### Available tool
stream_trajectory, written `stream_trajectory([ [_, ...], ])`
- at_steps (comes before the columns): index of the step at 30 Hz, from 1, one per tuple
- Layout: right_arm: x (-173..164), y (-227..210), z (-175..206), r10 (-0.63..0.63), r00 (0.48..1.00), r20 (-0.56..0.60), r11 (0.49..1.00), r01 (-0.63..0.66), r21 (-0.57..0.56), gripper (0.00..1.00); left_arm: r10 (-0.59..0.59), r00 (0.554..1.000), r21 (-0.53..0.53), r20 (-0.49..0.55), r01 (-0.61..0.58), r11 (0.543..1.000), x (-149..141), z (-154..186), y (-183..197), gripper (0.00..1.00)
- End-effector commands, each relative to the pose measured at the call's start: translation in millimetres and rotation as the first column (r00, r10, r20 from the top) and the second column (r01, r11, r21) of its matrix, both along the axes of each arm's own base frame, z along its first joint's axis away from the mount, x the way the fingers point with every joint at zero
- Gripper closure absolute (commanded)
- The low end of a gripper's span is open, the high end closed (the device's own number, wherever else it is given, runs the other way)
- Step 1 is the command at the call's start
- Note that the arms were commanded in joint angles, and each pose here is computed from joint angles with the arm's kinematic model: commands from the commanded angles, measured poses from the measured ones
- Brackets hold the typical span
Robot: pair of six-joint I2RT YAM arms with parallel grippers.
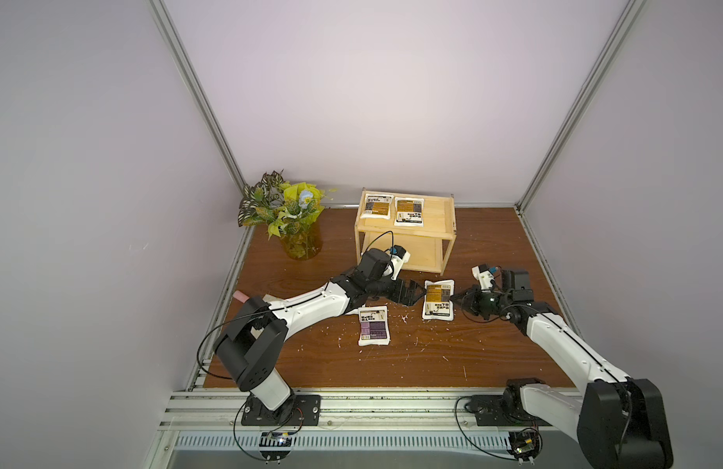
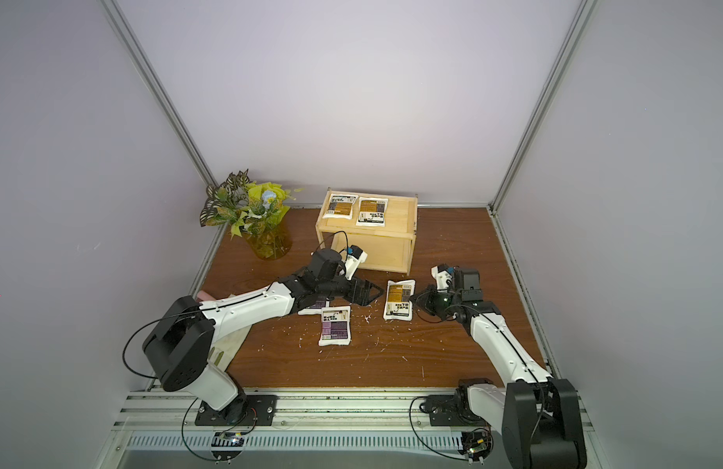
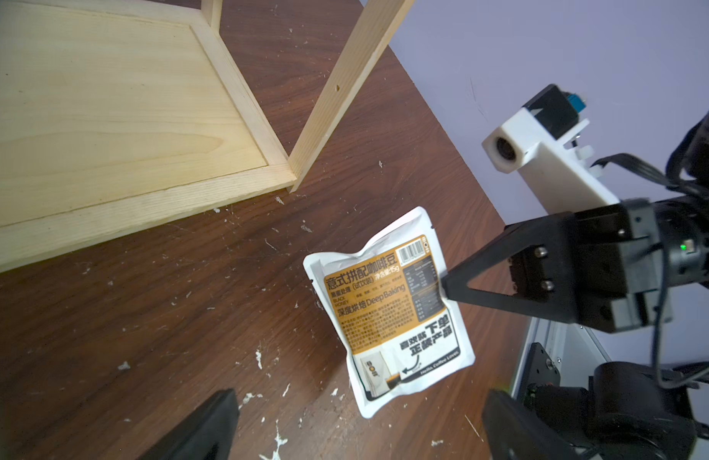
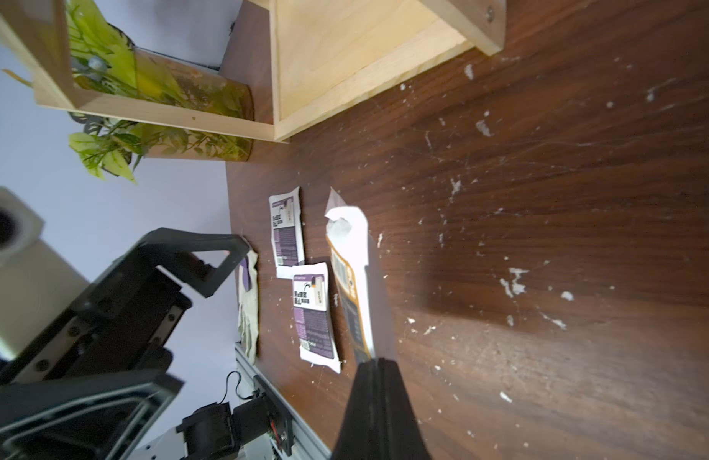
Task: Place the bagged coffee beans on the shelf by color
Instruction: Pick up the bagged coffee beans at the center of the board.
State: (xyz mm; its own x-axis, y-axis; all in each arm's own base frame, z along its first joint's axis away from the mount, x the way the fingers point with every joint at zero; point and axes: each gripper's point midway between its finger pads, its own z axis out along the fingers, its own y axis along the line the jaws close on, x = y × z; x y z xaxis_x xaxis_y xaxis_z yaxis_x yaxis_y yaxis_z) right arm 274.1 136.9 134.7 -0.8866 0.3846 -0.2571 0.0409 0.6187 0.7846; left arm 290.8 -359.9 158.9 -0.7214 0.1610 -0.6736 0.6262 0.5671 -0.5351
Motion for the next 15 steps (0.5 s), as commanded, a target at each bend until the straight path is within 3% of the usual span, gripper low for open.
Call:
stream_trajectory([
  [1,-2.7,10.9,44.1,0.058,0.997,0.059,0.996,-0.062,0.070,1.00,-0.010,1.000,-0.047,0.011,0.011,0.999,-7.1,24.8,-0.9,0.00],
  [8,-0.1,16.9,104.0,0.087,0.985,0.147,0.989,-0.103,0.105,1.00,0.014,0.998,-0.138,0.068,-0.005,0.990,-3.9,77.6,1.2,0.00],
  [15,21.9,20.8,162.1,0.075,0.964,0.255,0.984,-0.113,0.137,1.00,0.102,0.988,-0.260,0.115,-0.069,0.963,21.8,139.6,21.5,0.00],
])
